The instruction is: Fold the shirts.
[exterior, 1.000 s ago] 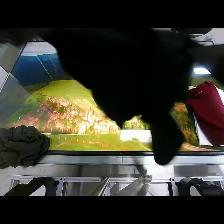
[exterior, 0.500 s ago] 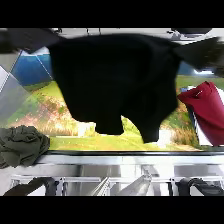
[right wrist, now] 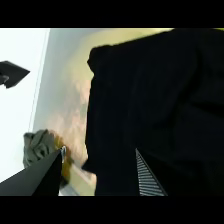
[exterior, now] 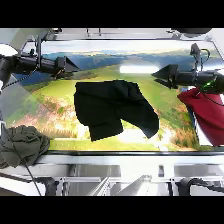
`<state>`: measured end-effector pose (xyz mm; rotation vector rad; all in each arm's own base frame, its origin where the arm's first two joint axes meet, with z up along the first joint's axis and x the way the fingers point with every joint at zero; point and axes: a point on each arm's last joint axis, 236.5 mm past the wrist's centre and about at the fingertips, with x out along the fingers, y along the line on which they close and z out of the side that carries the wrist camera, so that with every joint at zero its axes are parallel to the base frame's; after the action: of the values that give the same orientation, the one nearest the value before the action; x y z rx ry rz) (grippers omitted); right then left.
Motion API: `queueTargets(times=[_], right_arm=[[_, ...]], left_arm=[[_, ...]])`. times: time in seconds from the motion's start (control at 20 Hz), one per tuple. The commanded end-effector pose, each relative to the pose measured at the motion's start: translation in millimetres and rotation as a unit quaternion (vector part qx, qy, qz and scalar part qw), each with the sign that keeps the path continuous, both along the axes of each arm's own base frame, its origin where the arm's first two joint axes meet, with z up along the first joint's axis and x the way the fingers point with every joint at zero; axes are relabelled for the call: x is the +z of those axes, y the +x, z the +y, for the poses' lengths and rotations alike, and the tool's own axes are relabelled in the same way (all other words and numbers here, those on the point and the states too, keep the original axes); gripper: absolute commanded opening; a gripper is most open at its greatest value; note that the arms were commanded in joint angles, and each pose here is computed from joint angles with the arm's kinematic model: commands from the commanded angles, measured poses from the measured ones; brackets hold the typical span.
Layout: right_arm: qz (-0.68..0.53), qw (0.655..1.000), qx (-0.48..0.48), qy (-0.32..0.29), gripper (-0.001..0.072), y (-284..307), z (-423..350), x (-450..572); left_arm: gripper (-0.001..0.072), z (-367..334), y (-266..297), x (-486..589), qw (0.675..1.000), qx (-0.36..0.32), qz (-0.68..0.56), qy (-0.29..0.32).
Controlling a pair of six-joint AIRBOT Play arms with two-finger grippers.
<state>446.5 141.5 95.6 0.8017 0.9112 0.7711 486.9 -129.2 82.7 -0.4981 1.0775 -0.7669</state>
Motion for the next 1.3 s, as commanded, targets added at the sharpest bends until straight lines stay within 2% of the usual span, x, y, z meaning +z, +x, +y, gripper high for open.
queueTargets(times=[0.0,0.05,0.1,0.2,0.25,0.35,0.45,0.65,0.85,0.9,0.95,1.0,1.1,1.15,1.2,1.25], right_arm=[[0.038,0.997,0.065,-0.013,0.0464,-32.5,-11.9,-20.5],[0.052,0.994,0.089,-0.027,0.0325,-46.8,-11.3,-27.5],[0.069,0.991,0.109,-0.042,0.0300,-61.5,-10.0,-37.8],[0.111,0.984,0.122,-0.061,0.0303,-88.3,-6.6,-65.2],[0.130,0.982,0.124,-0.067,0.0307,-100.3,-5.4,-79.3],[0.169,0.976,0.118,-0.071,0.0528,-123.1,0.0,-109.7],[0.193,0.971,0.111,-0.081,0.0530,-142.0,8.7,-142.4],[0.200,0.966,0.097,-0.131,0.0520,-154.3,26.3,-190.0],[0.172,0.974,0.066,-0.132,0.0518,-132.1,46.6,-201.3],[0.161,0.978,0.060,-0.119,0.0474,-126.0,51.7,-196.1],[0.148,0.982,0.057,-0.103,0.0329,-120.2,56.2,-188.8],[0.144,0.984,0.050,-0.093,0.0241,-115.2,58.1,-184.4],[0.136,0.986,0.044,-0.087,0.0049,-107.2,59.3,-177.6],[0.130,0.987,0.044,-0.087,0.0019,-103.3,59.6,-174.2],[0.125,0.988,0.044,-0.085,0.0018,-99.9,59.9,-170.0],[0.119,0.988,0.052,-0.079,0.0018,-98.7,62.1,-162.6]], left_arm=[[0.0720,24.5,-26.6,-31.4,0.994,-0.026,0.106,-0.014],[0.0720,29.4,-42.8,-43.6,0.990,-0.036,0.137,-0.002],[0.0720,34.4,-61.6,-59.7,0.984,-0.044,0.171,0.018],[0.0720,47.1,-101.3,-95.1,0.970,-0.046,0.228,0.067],[0.0720,49.8,-110.9,-108.3,0.968,-0.032,0.236,0.079],[0.0720,52.1,-134.0,-128.4,0.963,-0.010,0.255,0.082],[0.0720,46.6,-150.4,-142.6,0.960,0.005,0.269,0.074],[0.0720,7.5,-162.0,-159.2,0.958,-0.001,0.285,0.020],[0.0703,-22.6,-155.9,-178.3,0.960,-0.034,0.276,0.041],[0.0702,-28.4,-151.3,-178.9,0.961,-0.041,0.270,0.045],[0.0701,-32.5,-146.5,-178.2,0.963,-0.045,0.262,0.048],[0.0676,-35.3,-142.3,-175.9,0.964,-0.049,0.255,0.050],[0.0330,-37.0,-134.4,-168.9,0.968,-0.052,0.242,0.050],[0.0088,-37.4,-132.6,-165.4,0.968,-0.055,0.238,0.049],[0.0017,-37.6,-131.7,-162.6,0.969,-0.061,0.234,0.049],[0.0016,-35.9,-131.9,-161.0,0.969,-0.064,0.234,0.050]])
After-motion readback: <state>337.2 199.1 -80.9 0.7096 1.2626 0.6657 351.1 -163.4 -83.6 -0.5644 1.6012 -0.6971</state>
